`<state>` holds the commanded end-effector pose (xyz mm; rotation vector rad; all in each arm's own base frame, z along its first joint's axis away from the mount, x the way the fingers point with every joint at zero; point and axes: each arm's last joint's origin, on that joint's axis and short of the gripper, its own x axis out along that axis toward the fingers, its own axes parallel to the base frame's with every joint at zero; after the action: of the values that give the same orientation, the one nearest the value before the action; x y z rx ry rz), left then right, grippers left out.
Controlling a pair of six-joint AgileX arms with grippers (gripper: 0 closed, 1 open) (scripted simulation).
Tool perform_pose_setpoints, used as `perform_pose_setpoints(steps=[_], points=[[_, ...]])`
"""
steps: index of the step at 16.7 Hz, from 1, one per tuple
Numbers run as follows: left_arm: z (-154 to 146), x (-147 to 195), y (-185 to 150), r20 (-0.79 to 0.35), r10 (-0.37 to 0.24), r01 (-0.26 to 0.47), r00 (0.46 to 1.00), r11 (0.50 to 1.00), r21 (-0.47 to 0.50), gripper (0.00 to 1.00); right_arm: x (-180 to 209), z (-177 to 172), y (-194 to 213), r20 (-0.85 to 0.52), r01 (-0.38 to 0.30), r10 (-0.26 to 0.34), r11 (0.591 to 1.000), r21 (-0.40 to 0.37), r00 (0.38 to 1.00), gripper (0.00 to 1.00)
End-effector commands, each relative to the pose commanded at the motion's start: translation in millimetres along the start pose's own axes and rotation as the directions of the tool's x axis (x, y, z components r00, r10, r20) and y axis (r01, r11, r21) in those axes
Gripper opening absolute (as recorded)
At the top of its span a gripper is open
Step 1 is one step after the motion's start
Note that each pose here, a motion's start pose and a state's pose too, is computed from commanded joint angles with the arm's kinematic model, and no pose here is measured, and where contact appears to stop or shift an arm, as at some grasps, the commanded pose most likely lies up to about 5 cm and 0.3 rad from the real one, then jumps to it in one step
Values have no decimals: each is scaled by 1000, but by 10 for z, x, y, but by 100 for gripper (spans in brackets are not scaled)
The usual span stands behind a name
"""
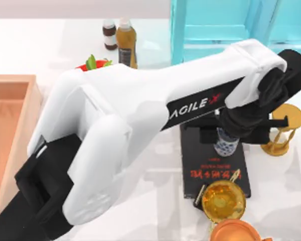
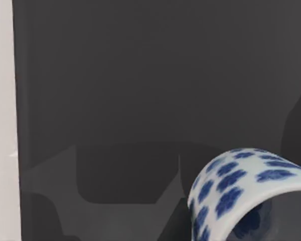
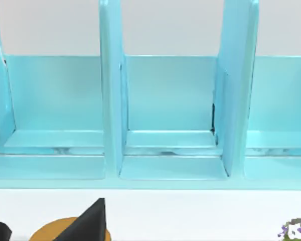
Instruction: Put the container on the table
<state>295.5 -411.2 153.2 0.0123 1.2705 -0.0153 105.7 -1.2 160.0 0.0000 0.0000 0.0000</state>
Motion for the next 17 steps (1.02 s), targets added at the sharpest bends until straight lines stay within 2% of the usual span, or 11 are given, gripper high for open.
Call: perform_pose_setpoints(steps=[7,13,17], points=[[-8,-23,-2,-2,7,-7,1000,1000,4,0,0,0,0,0,0,0,1000,0,1000,100],[-80,-362,52,-52,90,-88,995,995,56,0,0,0,0,0,0,0,1000,0,1000,100],[-60,-570,-30,-36,32,-30,999,997,68,0,0,0,0,0,0,0,1000,0,1000,100]])
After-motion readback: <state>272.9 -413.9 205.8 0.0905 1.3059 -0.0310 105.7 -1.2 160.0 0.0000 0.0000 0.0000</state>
